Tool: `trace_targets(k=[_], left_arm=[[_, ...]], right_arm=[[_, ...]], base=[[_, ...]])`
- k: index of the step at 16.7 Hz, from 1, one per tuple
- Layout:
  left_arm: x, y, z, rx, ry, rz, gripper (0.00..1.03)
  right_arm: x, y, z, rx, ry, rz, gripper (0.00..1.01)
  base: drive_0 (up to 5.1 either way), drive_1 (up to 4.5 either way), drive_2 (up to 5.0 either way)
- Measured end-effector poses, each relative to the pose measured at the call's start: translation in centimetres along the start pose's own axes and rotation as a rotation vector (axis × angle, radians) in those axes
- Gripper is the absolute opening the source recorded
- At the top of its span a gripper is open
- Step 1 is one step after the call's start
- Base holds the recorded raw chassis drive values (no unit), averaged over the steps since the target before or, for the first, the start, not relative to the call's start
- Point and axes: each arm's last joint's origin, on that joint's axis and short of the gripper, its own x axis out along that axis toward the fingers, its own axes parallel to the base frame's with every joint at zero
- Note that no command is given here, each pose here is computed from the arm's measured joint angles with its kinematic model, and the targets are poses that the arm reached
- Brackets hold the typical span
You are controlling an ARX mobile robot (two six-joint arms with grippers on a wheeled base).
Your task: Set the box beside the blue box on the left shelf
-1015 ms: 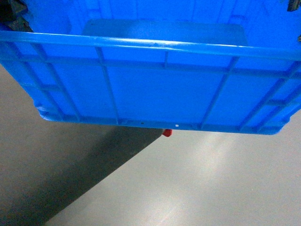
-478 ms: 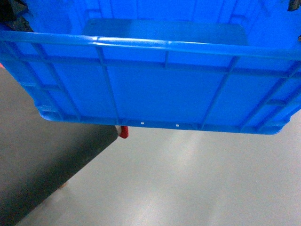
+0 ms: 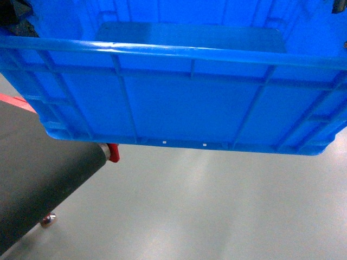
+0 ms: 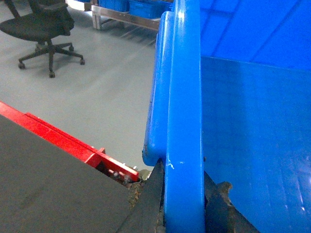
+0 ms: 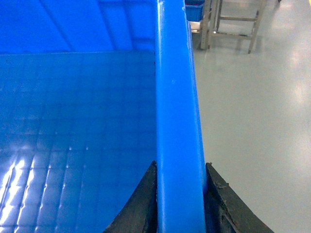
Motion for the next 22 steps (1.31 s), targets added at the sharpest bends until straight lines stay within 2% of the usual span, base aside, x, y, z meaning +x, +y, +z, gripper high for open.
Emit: trace_targets(k=[22], left_arm=[[0.00, 0.00, 0.01, -0.003, -0.001, -0.001, 0.09]], right_arm=[[-0.04, 0.00, 0.03, 0.000, 0.000, 0.000, 0.19]], base=[[-1.5, -1.41, -1.7]])
